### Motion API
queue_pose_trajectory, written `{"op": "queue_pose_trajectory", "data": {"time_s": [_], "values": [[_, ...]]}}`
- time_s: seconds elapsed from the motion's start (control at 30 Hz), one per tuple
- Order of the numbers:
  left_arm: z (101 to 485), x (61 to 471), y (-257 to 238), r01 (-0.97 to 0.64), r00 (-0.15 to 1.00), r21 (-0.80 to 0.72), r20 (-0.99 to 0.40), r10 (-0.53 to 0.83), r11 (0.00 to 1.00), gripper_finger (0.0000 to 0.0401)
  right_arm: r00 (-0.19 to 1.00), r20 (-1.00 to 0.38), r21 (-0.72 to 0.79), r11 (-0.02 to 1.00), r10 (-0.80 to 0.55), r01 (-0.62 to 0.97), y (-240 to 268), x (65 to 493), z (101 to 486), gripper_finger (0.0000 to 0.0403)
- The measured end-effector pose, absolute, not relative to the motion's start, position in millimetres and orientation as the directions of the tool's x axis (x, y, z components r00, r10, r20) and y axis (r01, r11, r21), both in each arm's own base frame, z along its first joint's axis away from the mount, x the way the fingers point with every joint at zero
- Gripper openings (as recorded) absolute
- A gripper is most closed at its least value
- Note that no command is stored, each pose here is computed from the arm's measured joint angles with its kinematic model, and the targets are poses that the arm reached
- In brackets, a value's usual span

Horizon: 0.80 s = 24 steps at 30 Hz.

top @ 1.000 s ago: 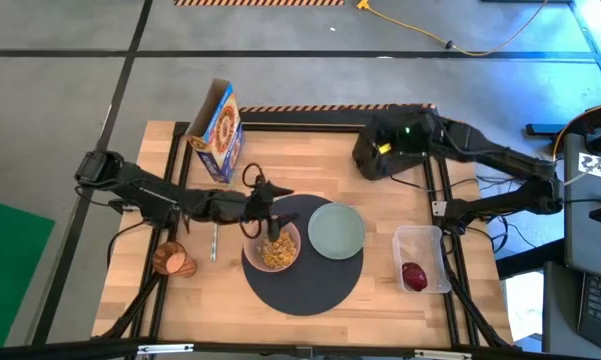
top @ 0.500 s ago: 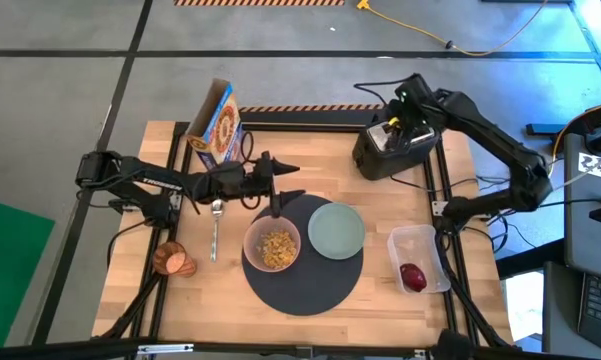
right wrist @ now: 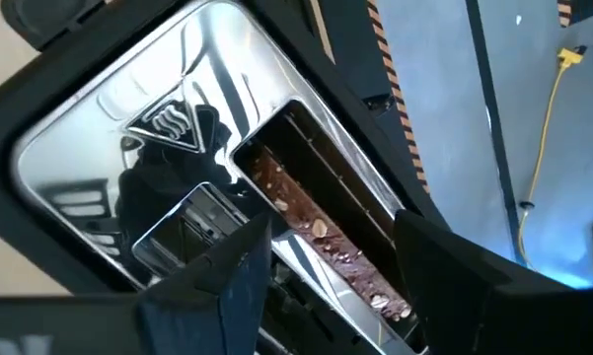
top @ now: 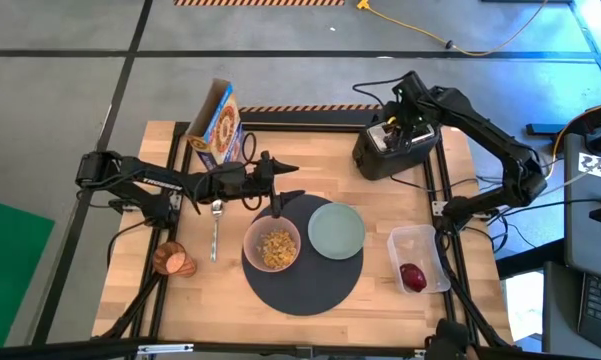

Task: Arrange a breakfast setting
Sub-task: Put the toasted bread from the toaster oven on the green plate

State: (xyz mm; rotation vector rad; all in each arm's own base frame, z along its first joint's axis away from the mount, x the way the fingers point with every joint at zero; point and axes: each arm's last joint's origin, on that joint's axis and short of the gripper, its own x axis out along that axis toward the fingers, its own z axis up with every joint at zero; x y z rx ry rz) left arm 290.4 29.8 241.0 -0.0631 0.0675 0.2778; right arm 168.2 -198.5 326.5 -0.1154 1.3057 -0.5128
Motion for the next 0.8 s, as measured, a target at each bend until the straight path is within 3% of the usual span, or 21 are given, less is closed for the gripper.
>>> {"op": "queue_pose_trajectory", "data": {"time_s": [0.47,0.8], "values": [[238.7,290.4,27.6,-0.271,0.959,-0.054,-0.098,0.265,0.961,0.0332,0.288,-0.885,-0.251,0.897,-0.365,0.364,-217.0,149.5,327.4,0.0204],[238.7,290.4,27.6,-0.271,0.959,-0.055,-0.097,0.265,0.961,0.0332,0.277,-0.904,-0.220,0.911,-0.325,0.349,-225.3,156.2,315.8,0.0204]]}}
